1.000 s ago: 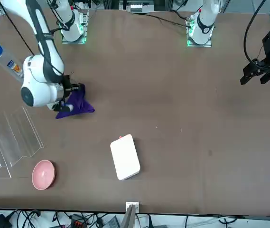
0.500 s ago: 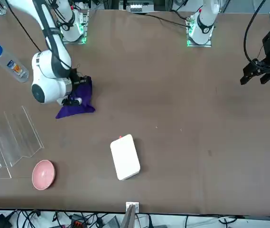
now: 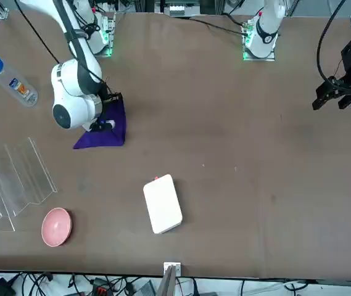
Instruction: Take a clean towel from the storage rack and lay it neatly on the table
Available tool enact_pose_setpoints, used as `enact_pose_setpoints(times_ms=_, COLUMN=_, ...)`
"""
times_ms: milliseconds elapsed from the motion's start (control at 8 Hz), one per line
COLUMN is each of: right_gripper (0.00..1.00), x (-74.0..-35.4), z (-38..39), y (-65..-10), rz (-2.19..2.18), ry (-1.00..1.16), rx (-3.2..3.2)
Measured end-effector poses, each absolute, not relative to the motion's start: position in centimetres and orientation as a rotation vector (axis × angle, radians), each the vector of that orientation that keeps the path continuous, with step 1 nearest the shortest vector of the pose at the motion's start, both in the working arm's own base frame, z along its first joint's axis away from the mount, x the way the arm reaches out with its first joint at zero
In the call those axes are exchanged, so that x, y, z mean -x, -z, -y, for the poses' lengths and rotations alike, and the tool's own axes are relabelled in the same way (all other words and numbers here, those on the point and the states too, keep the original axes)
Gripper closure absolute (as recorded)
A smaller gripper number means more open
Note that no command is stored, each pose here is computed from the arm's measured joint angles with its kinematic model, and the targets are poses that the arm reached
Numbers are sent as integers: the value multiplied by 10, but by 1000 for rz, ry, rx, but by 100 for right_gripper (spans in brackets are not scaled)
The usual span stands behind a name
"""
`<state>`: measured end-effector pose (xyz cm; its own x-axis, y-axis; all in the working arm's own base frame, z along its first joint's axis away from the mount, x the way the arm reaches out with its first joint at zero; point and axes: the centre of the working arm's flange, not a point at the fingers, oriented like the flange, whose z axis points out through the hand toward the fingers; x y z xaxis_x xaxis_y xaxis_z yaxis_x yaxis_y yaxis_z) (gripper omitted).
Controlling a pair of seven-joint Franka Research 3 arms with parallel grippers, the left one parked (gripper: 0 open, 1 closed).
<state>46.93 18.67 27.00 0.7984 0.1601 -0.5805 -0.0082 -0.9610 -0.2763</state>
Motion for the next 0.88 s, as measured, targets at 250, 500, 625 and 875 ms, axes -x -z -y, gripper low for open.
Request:
enact_pose_setpoints(times_ms=250, right_gripper=64, x=-466, z=-187, y=-266, rz=117, ry=-919, rx=2723)
enact_pose_setpoints(times_ms=500, right_gripper=25, x=-470, z=-181, y=-270, rz=103, ry=-904, rx=2725)
enact_pose_setpoints(times_ms=625, right_gripper=7, x=-475, z=-176, y=-277, rz=89, ry=-874, rx=2728)
enact_pose_setpoints(times_ms=875, right_gripper=0, x=-498, z=-158, y=-302, rz=27, ry=-745, rx=2751)
